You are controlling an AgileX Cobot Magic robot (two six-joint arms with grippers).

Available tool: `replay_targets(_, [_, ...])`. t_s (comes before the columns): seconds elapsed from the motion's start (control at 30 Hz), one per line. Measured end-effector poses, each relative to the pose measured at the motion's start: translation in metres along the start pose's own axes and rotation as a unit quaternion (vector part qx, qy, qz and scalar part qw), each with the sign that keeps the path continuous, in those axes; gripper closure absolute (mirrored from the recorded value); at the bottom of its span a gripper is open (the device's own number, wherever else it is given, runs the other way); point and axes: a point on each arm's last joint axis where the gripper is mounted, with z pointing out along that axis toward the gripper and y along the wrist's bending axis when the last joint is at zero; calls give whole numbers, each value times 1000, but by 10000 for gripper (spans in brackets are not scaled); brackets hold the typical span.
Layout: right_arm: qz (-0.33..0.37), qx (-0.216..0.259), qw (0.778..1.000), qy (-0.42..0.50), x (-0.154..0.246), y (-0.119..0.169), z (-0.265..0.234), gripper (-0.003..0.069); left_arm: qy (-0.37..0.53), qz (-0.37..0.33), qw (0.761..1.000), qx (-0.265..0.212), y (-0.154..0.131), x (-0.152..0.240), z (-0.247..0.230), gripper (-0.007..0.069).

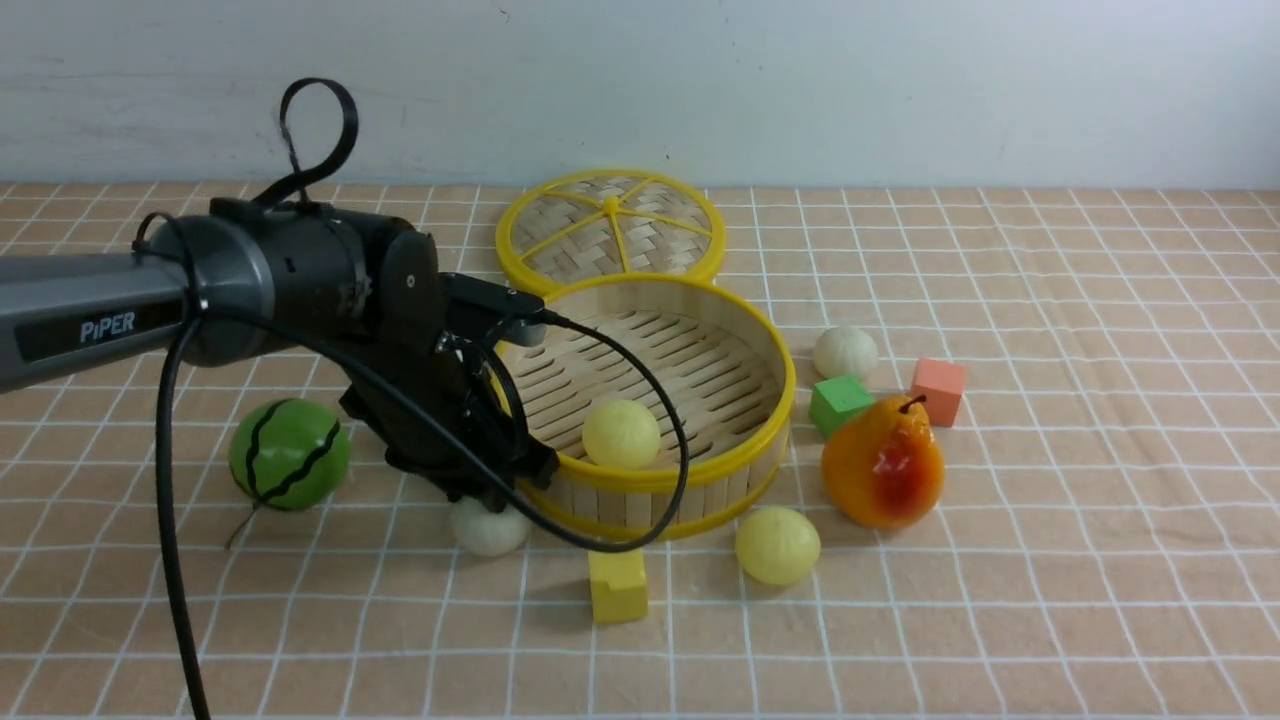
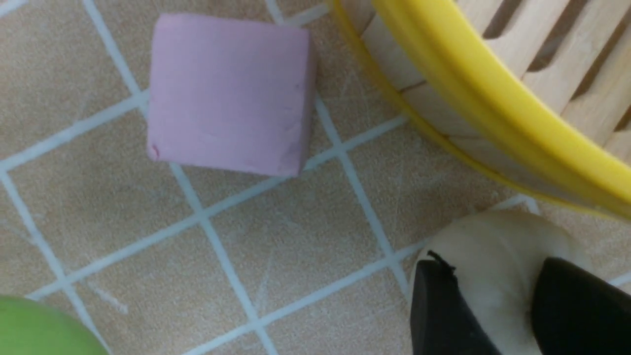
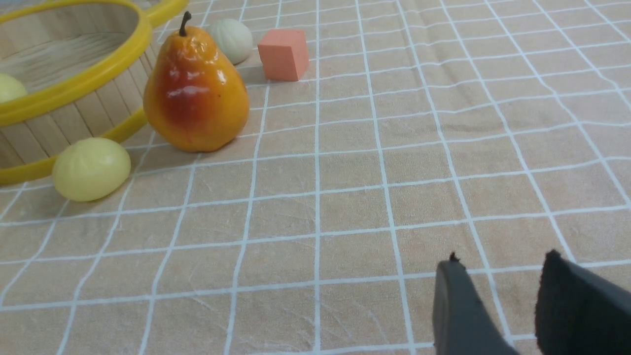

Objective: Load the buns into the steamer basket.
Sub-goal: Use the left arm to grab a steamed stuffed bun, then use the left arm to put the steamed stuffed bun into the steamer

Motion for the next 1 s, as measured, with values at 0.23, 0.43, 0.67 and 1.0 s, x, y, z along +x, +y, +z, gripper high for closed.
replay_targets(0.23, [0,0,1000,0,0,0,0,420,20,-9,1000,12,-2,4,-5,627])
replay_targets(0.43, [0,0,1000,0,0,0,0,420,30,-24,999,18,-5,6,-43,637])
replay_targets(0.67, [0,0,1000,0,0,0,0,420,-85,-34,995,36,-11,-24,-110,637])
replay_targets(1.0, [0,0,1000,0,0,0,0,420,-146,-46,988,32,-6,-59,-47,591])
